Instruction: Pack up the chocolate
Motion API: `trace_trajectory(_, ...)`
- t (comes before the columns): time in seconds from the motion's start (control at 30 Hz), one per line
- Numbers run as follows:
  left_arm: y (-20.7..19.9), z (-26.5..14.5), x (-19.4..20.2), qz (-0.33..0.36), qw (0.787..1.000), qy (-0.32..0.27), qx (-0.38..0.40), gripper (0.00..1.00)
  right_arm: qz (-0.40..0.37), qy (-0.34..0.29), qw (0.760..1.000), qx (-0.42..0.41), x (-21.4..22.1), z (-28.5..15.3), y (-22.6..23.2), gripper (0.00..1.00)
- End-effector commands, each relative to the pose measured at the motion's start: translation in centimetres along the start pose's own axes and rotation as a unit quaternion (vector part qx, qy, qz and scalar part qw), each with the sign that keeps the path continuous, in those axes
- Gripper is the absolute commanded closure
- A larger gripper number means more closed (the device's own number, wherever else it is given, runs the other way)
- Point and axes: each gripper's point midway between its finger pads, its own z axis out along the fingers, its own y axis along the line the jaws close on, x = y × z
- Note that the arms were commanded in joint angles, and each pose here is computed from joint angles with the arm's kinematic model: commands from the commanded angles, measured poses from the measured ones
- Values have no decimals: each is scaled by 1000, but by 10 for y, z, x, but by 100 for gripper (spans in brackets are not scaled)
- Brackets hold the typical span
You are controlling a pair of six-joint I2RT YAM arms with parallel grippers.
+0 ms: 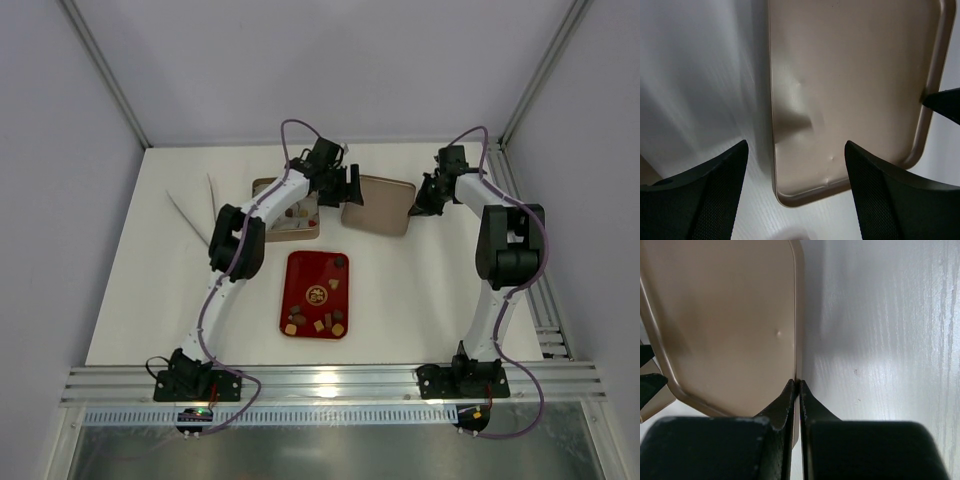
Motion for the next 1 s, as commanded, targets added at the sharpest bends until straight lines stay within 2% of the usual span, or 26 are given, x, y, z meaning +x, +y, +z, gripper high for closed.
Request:
trace_trajectory(0.0, 2, -2, -14, 3, 1000, -17, -4, 24, -2, -29, 999, -41, -14, -25, 21, 96)
trace_trajectory(0.33, -3, 5, -14, -17, 1000, -13, 15, 24, 1, -23, 998, -61, -7, -28, 27, 96)
trace_trajectory(0.47, -10, 4, -17, -22, 999, -15, 31, 25, 14, -31, 998, -59, -12, -34, 14, 96)
trace_trajectory(0.97, -46, -16, -29, -44, 993, -18, 106, 36, 17, -36, 995, -96, -9, -43, 25, 96)
